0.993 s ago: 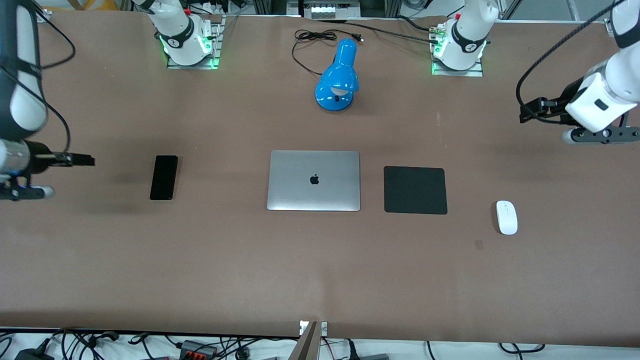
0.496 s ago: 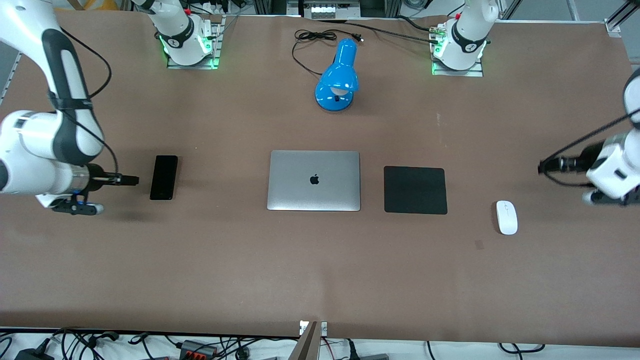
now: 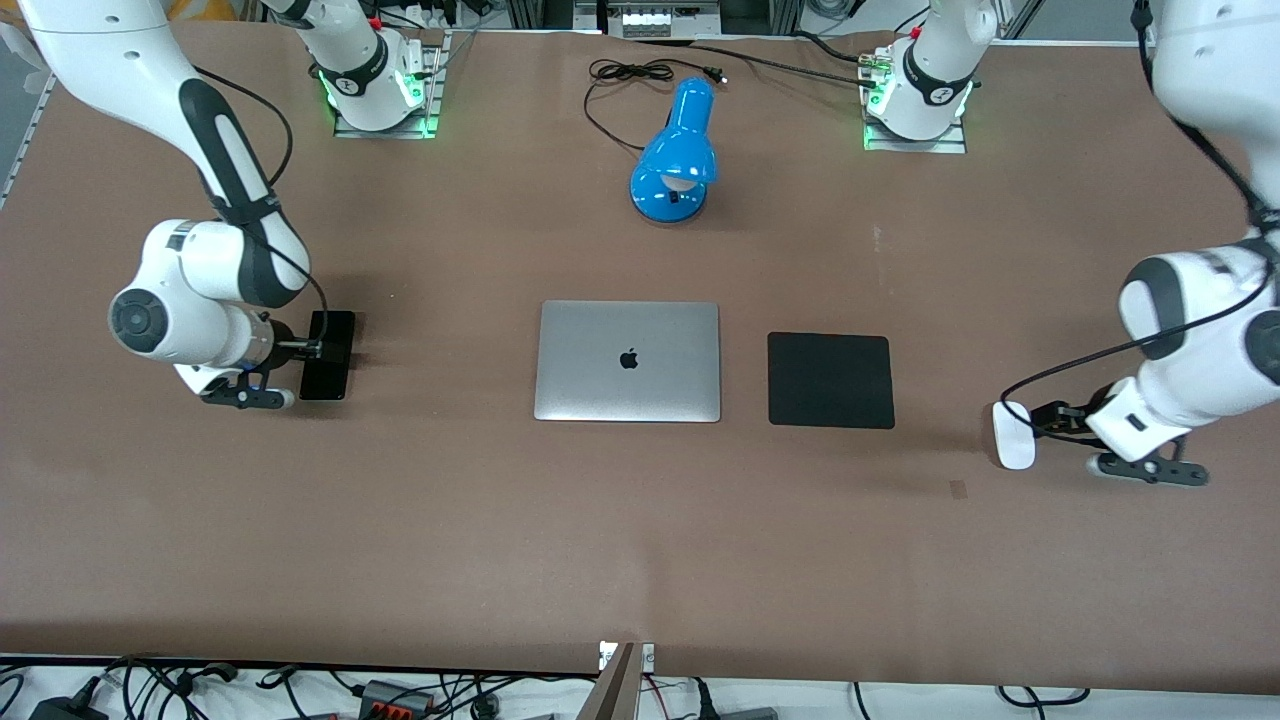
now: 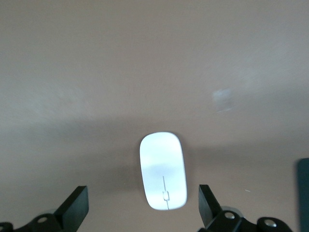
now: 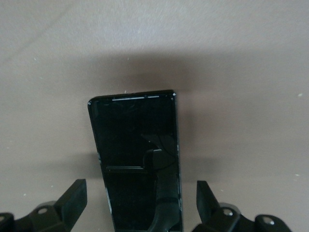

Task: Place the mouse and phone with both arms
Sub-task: 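Close the right gripper on the phone while the left gripper grasps the mouse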

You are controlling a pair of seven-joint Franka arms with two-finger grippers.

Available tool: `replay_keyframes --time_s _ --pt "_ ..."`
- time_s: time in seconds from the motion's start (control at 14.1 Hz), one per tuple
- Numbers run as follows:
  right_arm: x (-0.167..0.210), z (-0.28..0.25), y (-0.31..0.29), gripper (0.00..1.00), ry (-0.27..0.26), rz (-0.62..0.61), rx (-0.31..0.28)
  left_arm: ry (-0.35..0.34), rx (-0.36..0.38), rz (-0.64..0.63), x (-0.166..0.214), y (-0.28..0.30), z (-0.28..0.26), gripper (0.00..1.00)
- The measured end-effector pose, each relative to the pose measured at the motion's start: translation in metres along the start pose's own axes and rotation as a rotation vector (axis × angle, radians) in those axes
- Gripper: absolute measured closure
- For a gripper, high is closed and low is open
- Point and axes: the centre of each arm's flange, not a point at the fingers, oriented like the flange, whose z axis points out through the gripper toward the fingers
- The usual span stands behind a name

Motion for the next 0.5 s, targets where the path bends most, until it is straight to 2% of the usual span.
replay_keyframes --time_s 0.21,0.5 --pt "-0.003 0.011 0.0 0.0 0.012 0.0 -0.002 -0.024 -0.006 0.002 -0.009 0.003 0.042 0.0" --pt "-0.008 0.026 0.0 0.0 0.026 -0.001 -0.005 0.023 0.002 0.013 -0.014 0.013 0.057 0.0"
